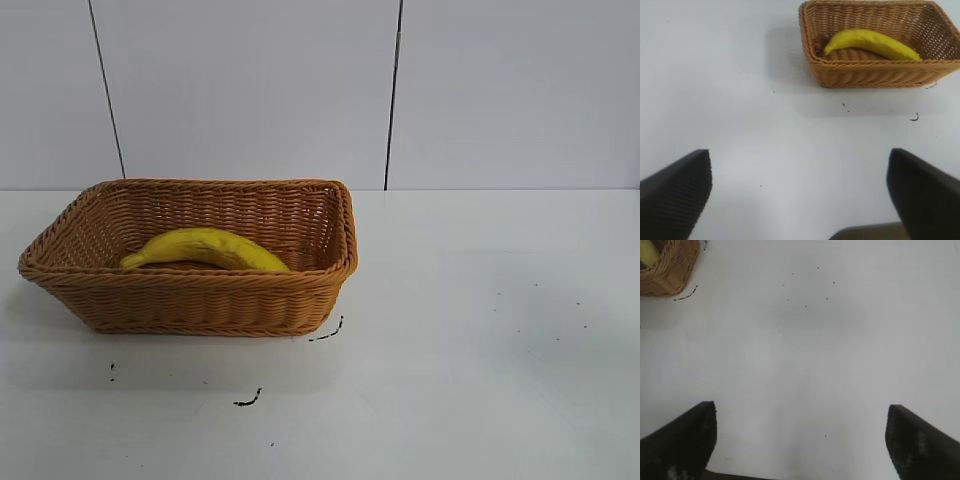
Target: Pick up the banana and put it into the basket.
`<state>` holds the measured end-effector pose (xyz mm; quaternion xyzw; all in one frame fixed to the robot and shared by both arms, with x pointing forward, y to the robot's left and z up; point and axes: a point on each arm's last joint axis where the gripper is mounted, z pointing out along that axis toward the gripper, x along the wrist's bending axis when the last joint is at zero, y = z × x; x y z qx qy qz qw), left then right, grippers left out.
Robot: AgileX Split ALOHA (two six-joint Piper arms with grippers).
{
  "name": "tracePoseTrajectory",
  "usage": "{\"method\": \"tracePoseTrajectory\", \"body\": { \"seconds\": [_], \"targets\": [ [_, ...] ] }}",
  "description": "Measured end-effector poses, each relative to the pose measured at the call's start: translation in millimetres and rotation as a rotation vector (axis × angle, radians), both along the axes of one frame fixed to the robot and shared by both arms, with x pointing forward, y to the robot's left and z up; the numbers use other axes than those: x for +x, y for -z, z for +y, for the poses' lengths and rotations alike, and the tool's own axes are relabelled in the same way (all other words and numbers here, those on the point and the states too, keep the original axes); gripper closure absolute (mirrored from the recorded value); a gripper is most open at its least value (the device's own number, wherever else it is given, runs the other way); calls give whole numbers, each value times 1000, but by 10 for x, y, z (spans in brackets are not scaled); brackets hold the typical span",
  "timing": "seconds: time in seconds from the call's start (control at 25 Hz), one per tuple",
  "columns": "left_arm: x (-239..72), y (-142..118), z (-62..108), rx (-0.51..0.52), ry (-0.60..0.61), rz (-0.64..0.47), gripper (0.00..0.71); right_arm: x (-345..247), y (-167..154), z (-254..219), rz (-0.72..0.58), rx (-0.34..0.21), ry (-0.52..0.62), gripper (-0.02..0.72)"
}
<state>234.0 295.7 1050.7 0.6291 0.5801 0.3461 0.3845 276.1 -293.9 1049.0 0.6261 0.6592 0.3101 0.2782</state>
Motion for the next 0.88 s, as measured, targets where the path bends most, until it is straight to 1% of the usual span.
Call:
{"method": "tracePoseTrajectory", "body": {
  "seconds": [0.16, 0.44, 0.88],
  "targets": [
    [0, 0, 0, 0, 0, 0, 20, -119, -25, -3, -78, 2, 0, 66],
    [0, 0, 1, 1, 0, 0, 20, -391, -48, -10, -258, 6, 0, 66],
    [0, 0, 1, 1, 0, 0, 20, -411, -49, -11, -272, 7, 1, 66]
  ]
}}
